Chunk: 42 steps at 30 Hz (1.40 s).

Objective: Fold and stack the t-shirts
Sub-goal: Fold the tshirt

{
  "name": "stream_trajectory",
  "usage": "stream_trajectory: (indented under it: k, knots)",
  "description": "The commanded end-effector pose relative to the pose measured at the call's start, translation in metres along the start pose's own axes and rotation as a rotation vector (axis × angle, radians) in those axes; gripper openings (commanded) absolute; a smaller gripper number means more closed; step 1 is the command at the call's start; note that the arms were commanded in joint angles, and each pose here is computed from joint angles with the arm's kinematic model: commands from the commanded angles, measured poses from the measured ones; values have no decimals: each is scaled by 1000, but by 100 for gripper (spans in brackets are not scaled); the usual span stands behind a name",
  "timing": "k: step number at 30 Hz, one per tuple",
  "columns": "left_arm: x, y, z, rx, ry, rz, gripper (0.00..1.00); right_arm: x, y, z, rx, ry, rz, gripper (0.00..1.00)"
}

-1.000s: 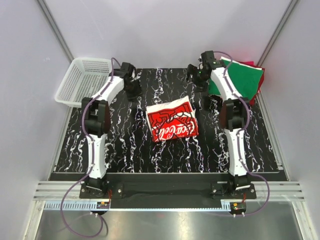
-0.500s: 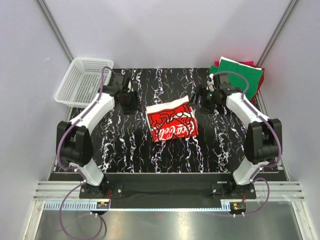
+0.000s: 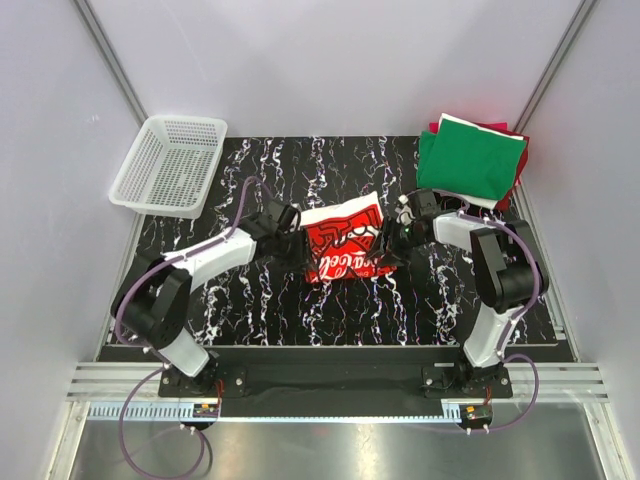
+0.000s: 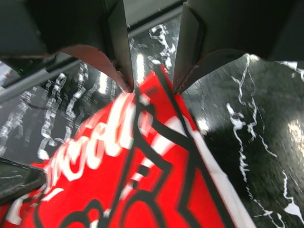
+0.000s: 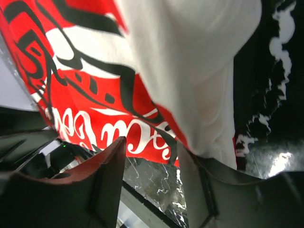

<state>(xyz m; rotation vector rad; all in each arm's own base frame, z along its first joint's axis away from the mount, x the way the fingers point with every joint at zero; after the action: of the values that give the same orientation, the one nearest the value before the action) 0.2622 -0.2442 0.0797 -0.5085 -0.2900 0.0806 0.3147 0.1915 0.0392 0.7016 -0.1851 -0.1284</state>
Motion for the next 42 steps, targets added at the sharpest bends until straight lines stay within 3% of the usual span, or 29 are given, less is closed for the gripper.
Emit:
stream_trajectory:
  k: [1,8,17,19,21,24,30,33,35,42]
  knots:
    - [9,1,-20,-22,-42,3,42,13,-13,-13,-28,-22,64,54]
    - [-11,57,-54,195,34,6,36,-17,-35,-25,-43,36,12,49]
    - [-21,111,-17,462,-30,-31,36,-51,-26,5,-64,23,-80,46]
    - [-17,111,-5,489,-52,-42,36,-58,-21,11,-62,31,-71,49]
    - [-13,118,12,573,-70,-73,36,-55,-4,22,-49,15,-24,63]
    - [12,94,45,606,-152,-113,37,-44,29,46,-21,-14,54,75]
    - [28,28,85,423,-241,-148,43,5,105,95,98,-135,211,80]
    - [32,8,90,341,-247,-159,44,25,129,92,166,-97,238,76]
    - [36,1,90,313,-252,-180,44,41,134,79,186,-79,240,67]
    - [85,-44,75,122,-275,-214,43,75,86,24,151,-14,168,44]
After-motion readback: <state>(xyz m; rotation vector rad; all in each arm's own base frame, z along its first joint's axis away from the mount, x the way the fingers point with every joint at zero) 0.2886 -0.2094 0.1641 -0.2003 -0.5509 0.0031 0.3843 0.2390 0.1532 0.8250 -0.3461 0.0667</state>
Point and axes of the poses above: each gripper's point midway between its finger pads, its own z axis back along the fingers, its own y axis along the line the jaws close on, x = y × z, the point moved 1 cm from there along z, back along the fingers, and after that the axes turned 2 degrees about z, right-handed, at the moved point
